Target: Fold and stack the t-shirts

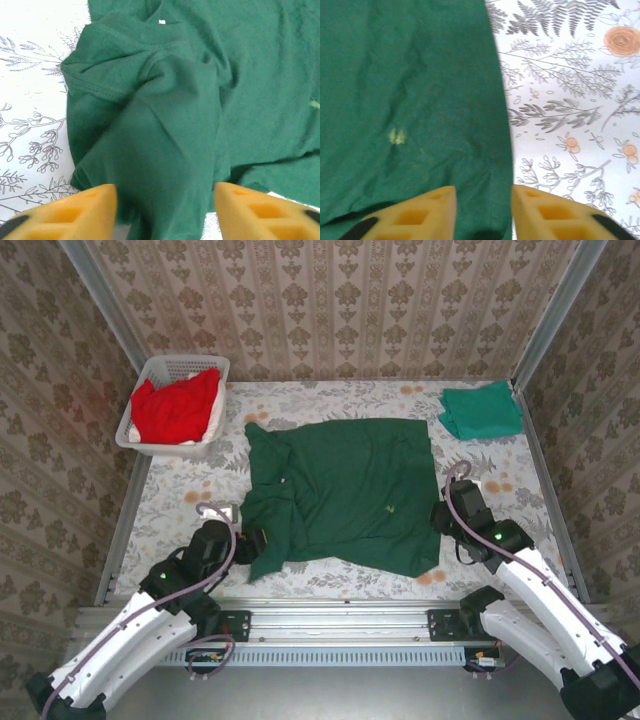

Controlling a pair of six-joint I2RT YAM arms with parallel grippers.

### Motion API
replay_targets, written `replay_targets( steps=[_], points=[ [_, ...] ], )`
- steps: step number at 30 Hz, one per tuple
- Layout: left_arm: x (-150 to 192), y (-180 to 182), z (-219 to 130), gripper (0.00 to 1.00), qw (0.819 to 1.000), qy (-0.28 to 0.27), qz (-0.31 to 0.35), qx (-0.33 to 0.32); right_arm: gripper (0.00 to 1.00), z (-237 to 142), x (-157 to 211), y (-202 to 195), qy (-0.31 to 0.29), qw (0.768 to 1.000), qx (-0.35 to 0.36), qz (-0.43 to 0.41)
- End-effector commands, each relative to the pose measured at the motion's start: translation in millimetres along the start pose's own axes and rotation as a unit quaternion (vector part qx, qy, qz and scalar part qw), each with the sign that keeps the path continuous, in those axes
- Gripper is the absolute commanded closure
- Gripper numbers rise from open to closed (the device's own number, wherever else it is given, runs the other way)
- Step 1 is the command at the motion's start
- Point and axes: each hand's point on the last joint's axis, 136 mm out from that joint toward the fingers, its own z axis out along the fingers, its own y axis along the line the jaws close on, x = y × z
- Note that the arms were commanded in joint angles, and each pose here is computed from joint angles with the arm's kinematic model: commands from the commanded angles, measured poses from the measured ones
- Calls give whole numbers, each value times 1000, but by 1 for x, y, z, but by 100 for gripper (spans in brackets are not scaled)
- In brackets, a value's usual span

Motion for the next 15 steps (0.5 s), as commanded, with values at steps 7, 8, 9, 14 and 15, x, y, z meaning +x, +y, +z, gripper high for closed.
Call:
replay_targets(
  steps=[7,8,9,14,15],
  points=[
    [-82,-4,-11,19,988,-116,56,-88,54,39,-36,94,0,995,-104,-12],
    [-90,-4,-2,19,986,-113,62,-105,51,52,-36,102,10,995,-98,-21],
    [-100,-4,12,18,985,-102,65,-124,49,67,-38,109,19,995,-90,-28],
    [-145,3,102,12,985,-33,64,-157,46,139,-45,126,63,996,-35,-45],
    [-147,5,124,12,984,-10,71,-162,46,154,-48,125,71,996,-24,-42]
  ],
)
